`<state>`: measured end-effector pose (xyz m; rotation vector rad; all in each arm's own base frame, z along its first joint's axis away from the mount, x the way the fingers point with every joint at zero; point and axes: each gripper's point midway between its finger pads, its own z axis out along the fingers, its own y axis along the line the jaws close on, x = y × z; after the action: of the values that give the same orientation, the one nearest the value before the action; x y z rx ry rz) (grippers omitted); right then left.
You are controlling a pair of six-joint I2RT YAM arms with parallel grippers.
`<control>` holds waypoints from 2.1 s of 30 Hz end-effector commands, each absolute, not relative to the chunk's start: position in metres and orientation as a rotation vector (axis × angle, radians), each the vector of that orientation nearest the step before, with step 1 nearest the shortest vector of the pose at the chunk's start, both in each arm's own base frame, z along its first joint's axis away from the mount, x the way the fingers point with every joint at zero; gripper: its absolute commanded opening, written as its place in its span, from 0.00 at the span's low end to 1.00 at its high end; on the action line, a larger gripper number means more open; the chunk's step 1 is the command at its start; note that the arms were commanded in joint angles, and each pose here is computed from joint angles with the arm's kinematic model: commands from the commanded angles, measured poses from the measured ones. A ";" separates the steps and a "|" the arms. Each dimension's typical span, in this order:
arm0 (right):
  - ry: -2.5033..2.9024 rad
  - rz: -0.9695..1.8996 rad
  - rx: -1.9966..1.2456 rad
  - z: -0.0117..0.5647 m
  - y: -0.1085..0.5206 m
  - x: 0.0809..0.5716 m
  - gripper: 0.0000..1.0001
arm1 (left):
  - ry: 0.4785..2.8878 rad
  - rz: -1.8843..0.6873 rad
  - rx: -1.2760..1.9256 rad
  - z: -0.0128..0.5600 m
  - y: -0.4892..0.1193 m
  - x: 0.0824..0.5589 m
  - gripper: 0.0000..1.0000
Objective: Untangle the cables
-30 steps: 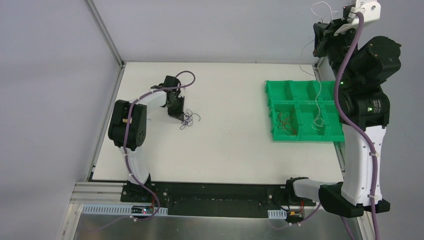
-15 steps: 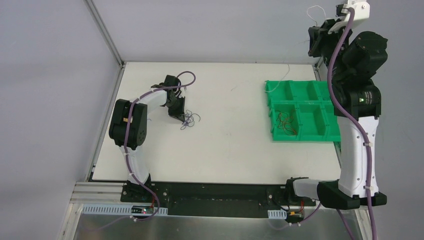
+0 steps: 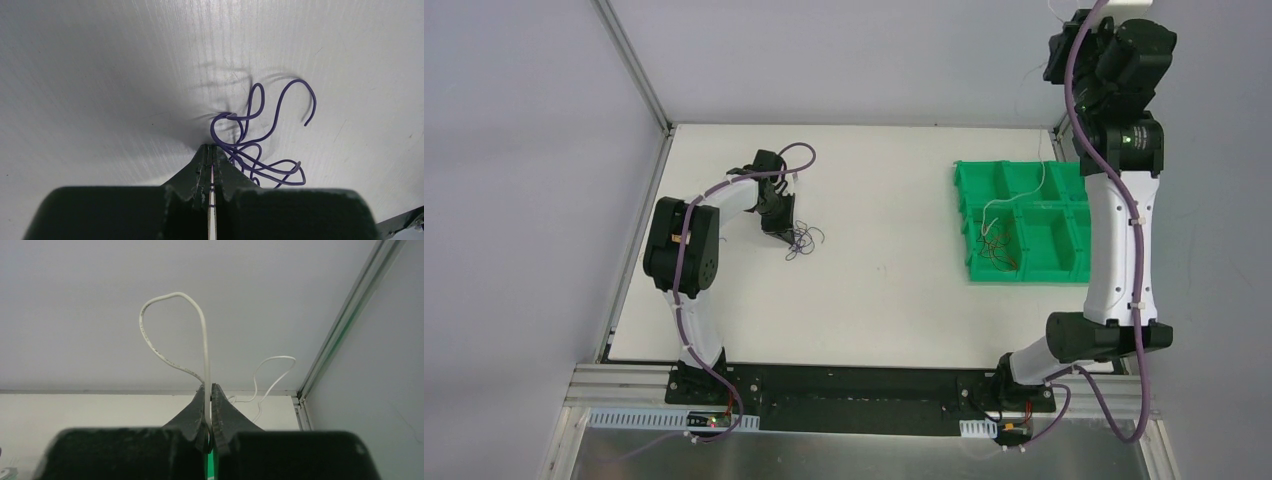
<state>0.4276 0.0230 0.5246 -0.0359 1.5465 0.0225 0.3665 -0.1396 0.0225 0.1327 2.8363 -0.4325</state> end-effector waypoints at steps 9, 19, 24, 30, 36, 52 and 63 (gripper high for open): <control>1.408 0.079 0.000 0.567 0.012 0.442 0.00 | 2.911 -0.441 0.146 0.006 -0.141 0.360 0.00; 1.492 0.035 -0.001 0.518 -0.003 0.479 0.00 | 2.913 -0.436 0.144 0.005 -0.140 0.359 0.00; 1.463 0.028 0.030 0.531 -0.014 0.480 0.00 | 2.920 -0.432 0.150 0.003 -0.138 0.356 0.00; 1.416 0.039 0.031 0.552 -0.014 0.482 0.00 | 2.927 -0.438 0.147 0.001 -0.140 0.358 0.00; 1.375 0.048 0.044 0.568 -0.018 0.481 0.00 | 2.932 -0.435 0.148 -0.001 -0.140 0.359 0.00; 1.117 0.182 0.060 0.659 -0.005 0.446 0.00 | 2.944 -0.427 0.147 -0.004 -0.139 0.359 0.00; 1.040 0.138 0.054 0.674 -0.012 0.445 0.00 | 2.948 -0.427 0.148 -0.005 -0.139 0.359 0.00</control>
<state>0.4598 -0.0088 0.6503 0.0567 1.1271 0.1467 0.3727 -0.1488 0.0204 0.1398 2.8567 -0.4937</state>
